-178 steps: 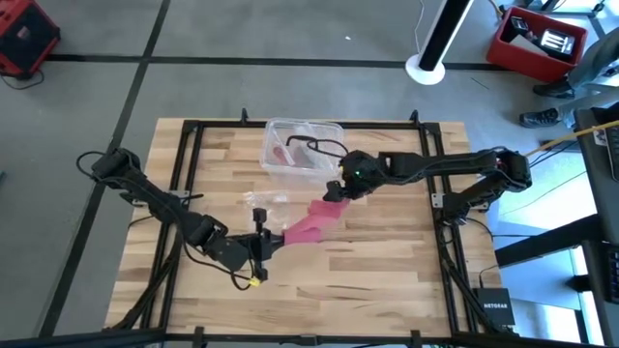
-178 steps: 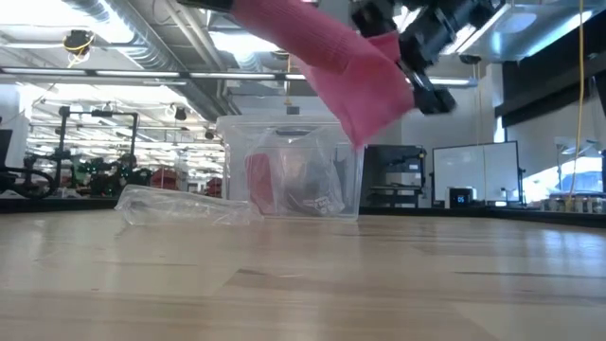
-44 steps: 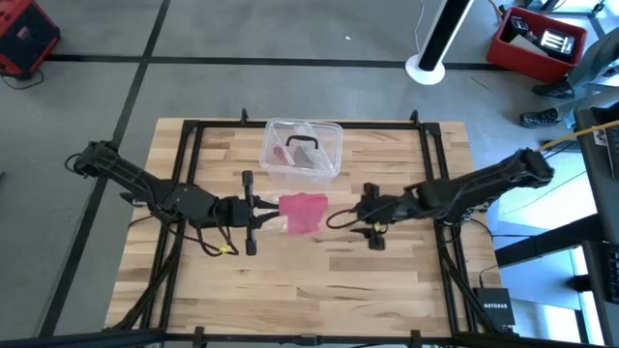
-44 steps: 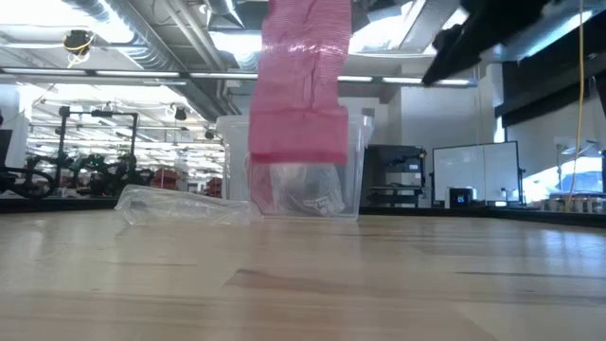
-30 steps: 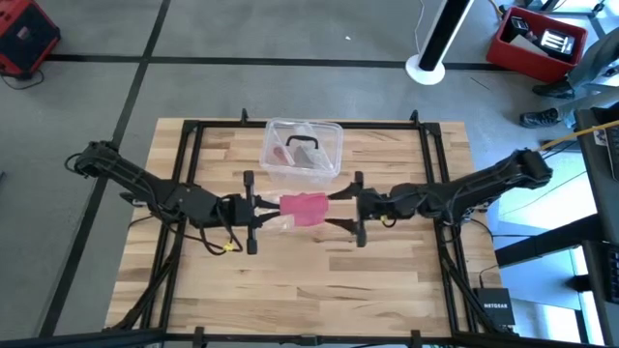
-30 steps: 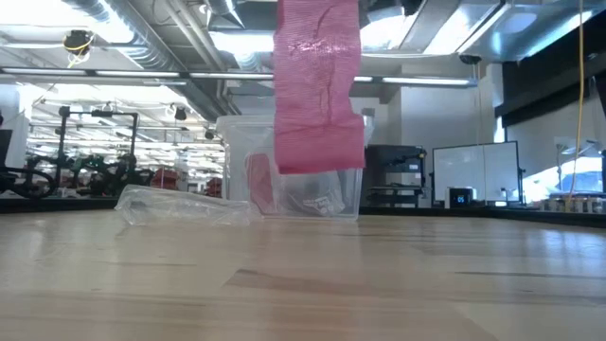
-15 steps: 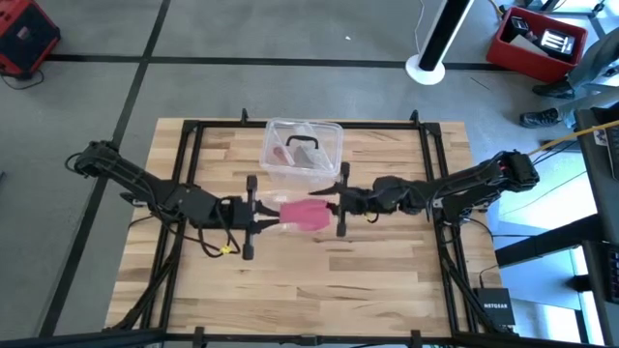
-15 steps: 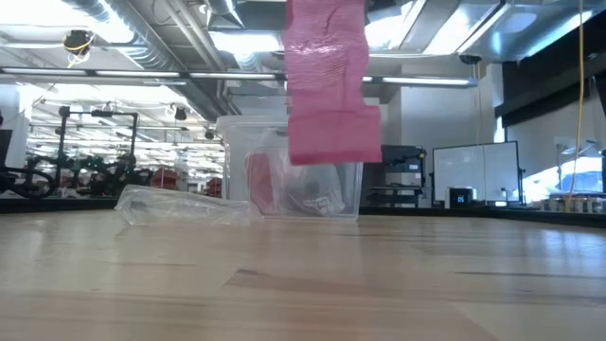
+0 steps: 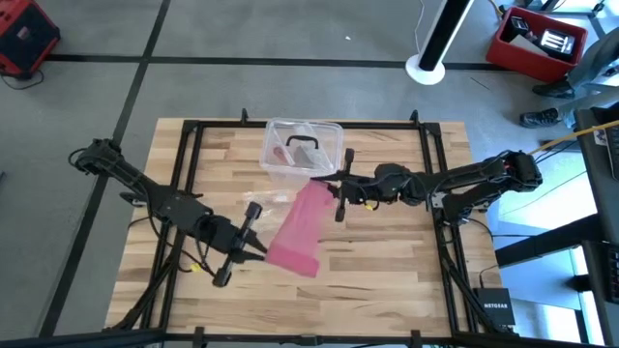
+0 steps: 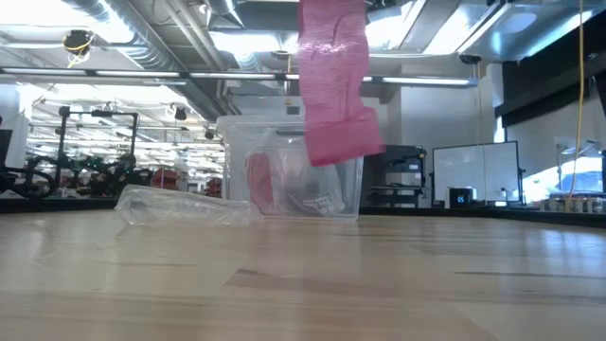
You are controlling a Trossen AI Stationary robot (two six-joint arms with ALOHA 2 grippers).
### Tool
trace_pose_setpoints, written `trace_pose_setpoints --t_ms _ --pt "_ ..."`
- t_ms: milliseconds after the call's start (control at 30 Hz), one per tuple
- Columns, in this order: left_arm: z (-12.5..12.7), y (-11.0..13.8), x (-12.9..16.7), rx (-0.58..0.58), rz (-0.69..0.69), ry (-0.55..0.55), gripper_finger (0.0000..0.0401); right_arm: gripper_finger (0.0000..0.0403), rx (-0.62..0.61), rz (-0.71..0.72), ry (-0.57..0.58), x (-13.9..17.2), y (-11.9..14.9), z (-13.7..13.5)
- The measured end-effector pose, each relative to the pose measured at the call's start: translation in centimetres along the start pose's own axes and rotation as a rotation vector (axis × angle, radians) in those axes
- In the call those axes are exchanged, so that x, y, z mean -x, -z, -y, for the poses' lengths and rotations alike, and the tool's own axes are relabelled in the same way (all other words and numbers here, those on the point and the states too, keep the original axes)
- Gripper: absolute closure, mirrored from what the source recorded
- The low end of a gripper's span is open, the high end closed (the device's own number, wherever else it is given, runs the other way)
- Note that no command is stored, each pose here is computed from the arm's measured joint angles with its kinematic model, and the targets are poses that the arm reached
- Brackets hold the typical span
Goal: Roll bandage
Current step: Roll the pink bandage
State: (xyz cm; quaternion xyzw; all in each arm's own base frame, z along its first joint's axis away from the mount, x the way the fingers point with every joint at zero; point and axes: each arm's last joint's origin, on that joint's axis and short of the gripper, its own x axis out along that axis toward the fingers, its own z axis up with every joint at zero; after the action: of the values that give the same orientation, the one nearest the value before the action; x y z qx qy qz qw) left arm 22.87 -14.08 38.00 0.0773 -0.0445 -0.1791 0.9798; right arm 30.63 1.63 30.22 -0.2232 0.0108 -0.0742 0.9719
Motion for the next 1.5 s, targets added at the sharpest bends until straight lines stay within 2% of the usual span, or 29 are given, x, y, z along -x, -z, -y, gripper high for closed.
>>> trace_pose_setpoints --t_ms 233,367,433,533,667,800,933,1033,1133,1300,1400,1500 --pt "-2.4 -1.4 0.4 -0.161 0.039 -0.410 0.0399 0.0398 -0.048 0.023 -0.066 0.5 -0.8 -1.9" --pt "-3.8 -1.4 0.6 -0.181 0.025 -0.489 0.0399 0.0395 -0.099 0.039 -0.104 0.7 -1.2 -2.7" --pt "-4.1 -1.3 0.5 -0.184 0.018 -0.503 0.0399 0.0382 -0.159 0.039 -0.116 0.8 -1.3 -2.9" --pt "-4.5 -1.2 0.4 -0.186 0.008 -0.518 0.0399 0.0332 -0.257 0.050 -0.172 0.8 -1.3 -3.0" --pt "-4.4 -1.0 0.4 -0.192 -0.006 -0.511 0.0399 0.0236 -0.305 0.010 -0.191 0.5 -1.5 -2.5" --pt "-4.4 -1.0 0.4 -0.190 -0.007 -0.508 0.0399 0.0154 -0.303 -0.121 -0.213 0.7 -3.0 -1.6" --pt "-4.4 -1.0 0.4 -0.187 -0.007 -0.508 0.0399 0.0108 -0.295 -0.303 -0.272 1.5 -4.6 -0.8" --pt "-4.4 -1.0 0.4 -0.187 -0.007 -0.507 0.0399 0.0100 -0.315 -0.383 -0.314 2.0 -4.7 -1.0" --pt "-4.4 -0.9 0.4 -0.191 -0.012 -0.506 0.0399 0.0109 -0.314 -0.373 -0.321 2.1 -3.4 -2.1" --pt "-4.4 -1.0 0.4 -0.186 -0.006 -0.509 0.0399 0.0138 -0.364 -0.177 -0.283 1.7 0.0 -4.1" --pt "-4.4 -1.0 0.4 -0.173 -0.004 -0.509 0.0399 0.0150 -0.369 -0.118 -0.242 1.6 2.3 -5.2" --pt "-4.4 -1.0 0.4 -0.173 -0.002 -0.504 0.0399 0.0157 -0.320 -0.079 -0.171 0.6 3.8 -5.8"
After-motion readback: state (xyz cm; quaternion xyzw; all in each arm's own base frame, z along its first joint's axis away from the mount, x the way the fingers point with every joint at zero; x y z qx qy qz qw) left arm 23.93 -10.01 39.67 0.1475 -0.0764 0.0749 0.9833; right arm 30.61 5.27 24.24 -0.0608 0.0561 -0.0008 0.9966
